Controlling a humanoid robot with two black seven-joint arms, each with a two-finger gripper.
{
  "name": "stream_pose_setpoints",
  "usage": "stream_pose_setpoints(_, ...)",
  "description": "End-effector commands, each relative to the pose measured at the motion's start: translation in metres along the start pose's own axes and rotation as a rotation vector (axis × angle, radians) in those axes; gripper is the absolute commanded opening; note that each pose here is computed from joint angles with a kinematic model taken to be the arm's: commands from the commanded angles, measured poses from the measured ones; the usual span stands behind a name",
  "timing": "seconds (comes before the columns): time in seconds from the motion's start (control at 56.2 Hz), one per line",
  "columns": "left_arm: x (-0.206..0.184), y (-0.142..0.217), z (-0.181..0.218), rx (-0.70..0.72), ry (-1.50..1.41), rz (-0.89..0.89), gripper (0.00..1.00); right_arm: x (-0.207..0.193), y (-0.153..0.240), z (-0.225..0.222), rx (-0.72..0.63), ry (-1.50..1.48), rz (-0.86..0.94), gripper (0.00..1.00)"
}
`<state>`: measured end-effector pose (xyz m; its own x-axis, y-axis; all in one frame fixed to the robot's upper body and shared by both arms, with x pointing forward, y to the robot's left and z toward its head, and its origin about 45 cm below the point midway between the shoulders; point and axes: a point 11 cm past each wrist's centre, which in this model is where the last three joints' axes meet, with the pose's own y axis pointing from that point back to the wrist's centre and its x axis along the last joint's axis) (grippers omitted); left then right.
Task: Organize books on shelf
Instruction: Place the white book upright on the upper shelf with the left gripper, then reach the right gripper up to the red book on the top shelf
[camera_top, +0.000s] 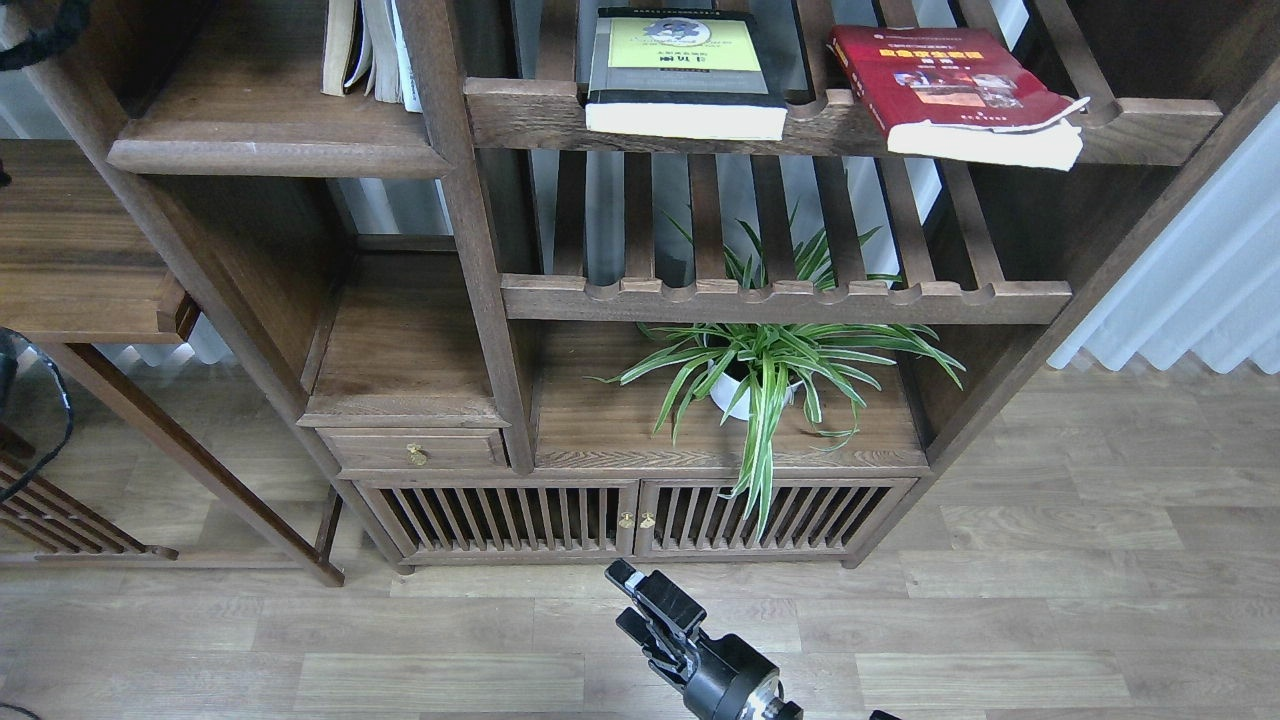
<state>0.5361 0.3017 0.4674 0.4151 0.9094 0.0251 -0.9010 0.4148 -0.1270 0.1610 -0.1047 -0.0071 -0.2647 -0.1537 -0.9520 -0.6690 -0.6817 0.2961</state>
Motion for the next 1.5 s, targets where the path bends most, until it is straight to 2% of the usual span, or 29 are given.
stream_pose_setpoints(0.0,-0.012,-0.006,-0.007,0.017,-0.008,-0.026,0.33,0.0,0.0,0.001,-0.001,-0.002,-0.002,0.99)
stream_pose_setpoints(0.071,-0.015,-0.007,-0.014,0.03,-0.004,-0.032,0.37,0.0,0.0,0.001,-0.001,-0.002,-0.002,0.99)
stream_pose_setpoints(0.142,-0.017,-0.007,-0.017,0.034,-0.004,-0.039,0.48,0.0,0.0,0.001,-0.001,-0.002,-0.002,0.99)
stream_pose_setpoints(0.178,-0.019,-0.008,-0.018,0.032,-0.001,-0.042,0.58,0.0,0.0,0.0,0.001,-0.003,-0.002,0.99)
stream_pose_setpoints(0.285,-0.023,-0.009,-0.018,0.026,0.001,-0.053,0.65,0.0,0.0,0.0,0.003,-0.003,-0.002,0.99)
stream_pose_setpoints(0.338,-0.025,-0.008,-0.017,0.015,0.011,-0.061,0.79,0.0,0.0,0.0,0.003,-0.003,-0.002,0.99)
stream_pose_setpoints(0.374,-0.025,-0.008,-0.015,0.008,0.018,-0.065,0.83,0.0,0.0,0.0,0.003,-0.003,-0.002,0.99)
stream_pose_setpoints(0.516,-0.031,-0.006,-0.001,-0.054,0.066,-0.092,0.91,0.0,0.0,0.0,0.003,-0.003,-0.002,0.99)
stream_pose_setpoints(0.623,-0.038,0.002,0.015,-0.135,0.137,-0.134,0.91,-0.002,-0.001,-0.005,0.022,-0.006,-0.008,0.99)
stream_pose_setpoints(0.73,-0.043,0.014,0.007,-0.158,0.202,-0.169,0.91,-0.006,-0.002,-0.018,0.061,-0.008,-0.019,0.99)
stream_pose_setpoints(0.819,-0.039,0.029,-0.009,-0.123,0.205,-0.173,0.94,-0.008,-0.002,-0.026,0.087,-0.012,-0.024,0.99)
stream_pose_setpoints(0.872,-0.032,0.048,-0.02,-0.069,0.181,-0.175,1.0,-0.013,-0.004,-0.036,0.127,-0.018,-0.042,0.99)
stream_pose_setpoints(1.068,-0.019,0.082,-0.025,-0.057,0.221,-0.164,1.0,-0.026,-0.008,-0.038,0.15,-0.029,-0.085,0.99)
stream_pose_setpoints(1.371,-0.004,0.105,-0.057,-0.029,0.382,-0.13,1.0,-0.034,-0.011,-0.038,0.142,-0.02,-0.108,0.97)
stream_pose_setpoints(1.477,-0.001,0.113,-0.069,-0.013,0.427,-0.118,1.0,-0.054,-0.017,-0.044,0.16,-0.03,-0.169,0.98)
